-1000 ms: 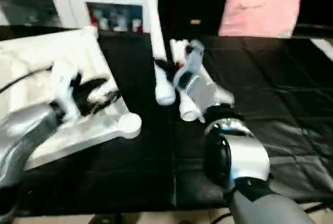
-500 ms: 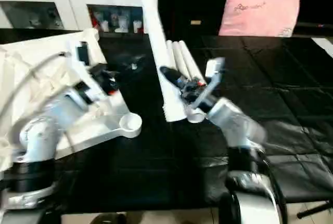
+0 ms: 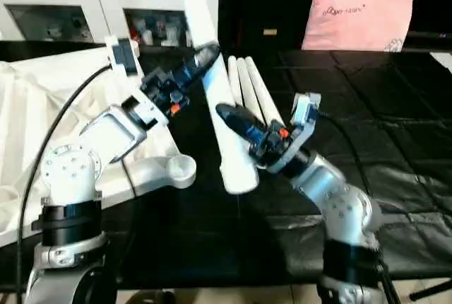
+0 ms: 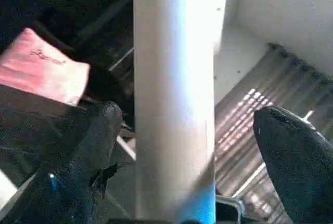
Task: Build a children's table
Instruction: Pick table leg
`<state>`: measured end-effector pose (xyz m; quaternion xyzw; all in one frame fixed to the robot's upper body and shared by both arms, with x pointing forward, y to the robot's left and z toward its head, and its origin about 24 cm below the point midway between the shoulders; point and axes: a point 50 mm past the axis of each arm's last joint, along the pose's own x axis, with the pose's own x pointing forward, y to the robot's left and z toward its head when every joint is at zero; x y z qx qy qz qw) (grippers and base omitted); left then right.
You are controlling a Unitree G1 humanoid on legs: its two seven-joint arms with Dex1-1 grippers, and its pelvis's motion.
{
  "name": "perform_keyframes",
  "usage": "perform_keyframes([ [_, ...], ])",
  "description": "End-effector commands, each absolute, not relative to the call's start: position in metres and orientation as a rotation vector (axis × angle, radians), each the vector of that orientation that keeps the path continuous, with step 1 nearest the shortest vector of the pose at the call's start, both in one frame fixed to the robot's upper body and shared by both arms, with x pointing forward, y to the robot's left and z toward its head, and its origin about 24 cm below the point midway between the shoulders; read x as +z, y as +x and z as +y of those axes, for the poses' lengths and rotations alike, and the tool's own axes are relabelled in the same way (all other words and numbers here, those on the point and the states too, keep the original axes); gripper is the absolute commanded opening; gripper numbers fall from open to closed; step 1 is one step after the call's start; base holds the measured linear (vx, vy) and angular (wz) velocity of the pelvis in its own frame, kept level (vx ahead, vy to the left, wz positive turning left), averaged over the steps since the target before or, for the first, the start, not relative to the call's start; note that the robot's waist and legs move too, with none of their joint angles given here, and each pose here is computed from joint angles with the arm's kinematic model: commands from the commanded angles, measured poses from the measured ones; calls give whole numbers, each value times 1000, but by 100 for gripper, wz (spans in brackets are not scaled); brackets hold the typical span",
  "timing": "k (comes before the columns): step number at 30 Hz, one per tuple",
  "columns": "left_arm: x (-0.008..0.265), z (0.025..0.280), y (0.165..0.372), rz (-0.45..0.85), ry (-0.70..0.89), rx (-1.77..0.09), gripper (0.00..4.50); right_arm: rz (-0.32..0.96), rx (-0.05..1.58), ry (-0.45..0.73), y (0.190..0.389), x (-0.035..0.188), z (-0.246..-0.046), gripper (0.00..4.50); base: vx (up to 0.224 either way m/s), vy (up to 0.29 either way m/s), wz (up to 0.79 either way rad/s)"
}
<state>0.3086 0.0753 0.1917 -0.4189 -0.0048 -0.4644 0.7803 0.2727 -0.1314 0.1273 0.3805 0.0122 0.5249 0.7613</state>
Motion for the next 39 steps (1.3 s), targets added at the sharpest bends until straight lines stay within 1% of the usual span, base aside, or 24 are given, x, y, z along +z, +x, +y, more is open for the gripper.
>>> perform_keyframes([
  [1,196,72,309,-8,-883,-1009,450,12,1157,804,270,134,-131,180,0,0,0],
  [3,196,71,309,-2,-878,-1007,450,16,1153,795,270,133,-131,180,0,0,0],
  [4,196,71,309,-1,-878,-1007,422,17,1153,793,270,133,-131,180,0,0,0],
  [7,197,70,309,7,-880,-1001,410,30,1147,747,269,133,-130,180,0,0,0],
  [8,197,69,309,25,-863,-986,395,38,1126,704,270,132,-130,180,0,0,0],
  [10,196,69,309,36,-857,-980,371,40,1113,685,271,132,-130,180,0,0,0],
  [11,196,69,310,44,-835,-969,365,40,1104,670,271,132,-130,180,0,0,0],
  [12,195,66,310,63,-744,-934,356,30,1071,601,274,133,-128,180,0,0,0],
  [13,193,64,313,69,-652,-881,356,24,1065,562,274,134,-126,180,0,0,0],
  [14,193,64,313,70,-635,-866,342,23,1062,549,274,135,-125,180,0,0,0],
  [15,191,63,316,70,-590,-825,342,17,1056,514,275,136,-123,180,0,0,0],
  [17,189,62,320,73,-555,-721,319,18,1048,427,275,136,-116,180,0,0,0],
  [18,191,62,322,74,-606,-663,306,14,1039,354,275,136,-110,180,0,0,0],
  [19,192,62,322,74,-623,-650,306,11,1036,335,275,135,-108,180,0,0,0],
  [20,195,62,323,74,-659,-632,300,2,1021,290,276,136,-106,180,0,0,0],
  [21,197,62,323,74,-673,-628,280,-2,1013,269,276,136,-105,180,0,0,0],
  [22,198,62,323,74,-689,-622,280,-9,1007,245,277,136,-103,180,0,0,0],
  [25,200,61,324,81,-769,-595,252,-32,989,188,278,136,-100,180,0,0,0],
  [26,201,61,325,82,-782,-588,252,-39,982,175,278,136,-100,180,0,0,0],
  [27,203,61,326,80,-786,-576,241,-55,970,155,280,136,-100,180,0,0,0],
  [30,204,60,327,85,-797,-568,216,-68,954,131,281,136,-99,180,0,0,0],
  [31,205,59,327,88,-805,-566,216,-71,951,122,282,136,-99,180,0,0,0],
  [34,207,58,326,89,-793,-569,189,-83,944,98,283,137,-98,180,0,0,0],
  [39,206,55,324,104,-804,-569,176,-99,936,68,285,135,-96,180,0,0,0],
])
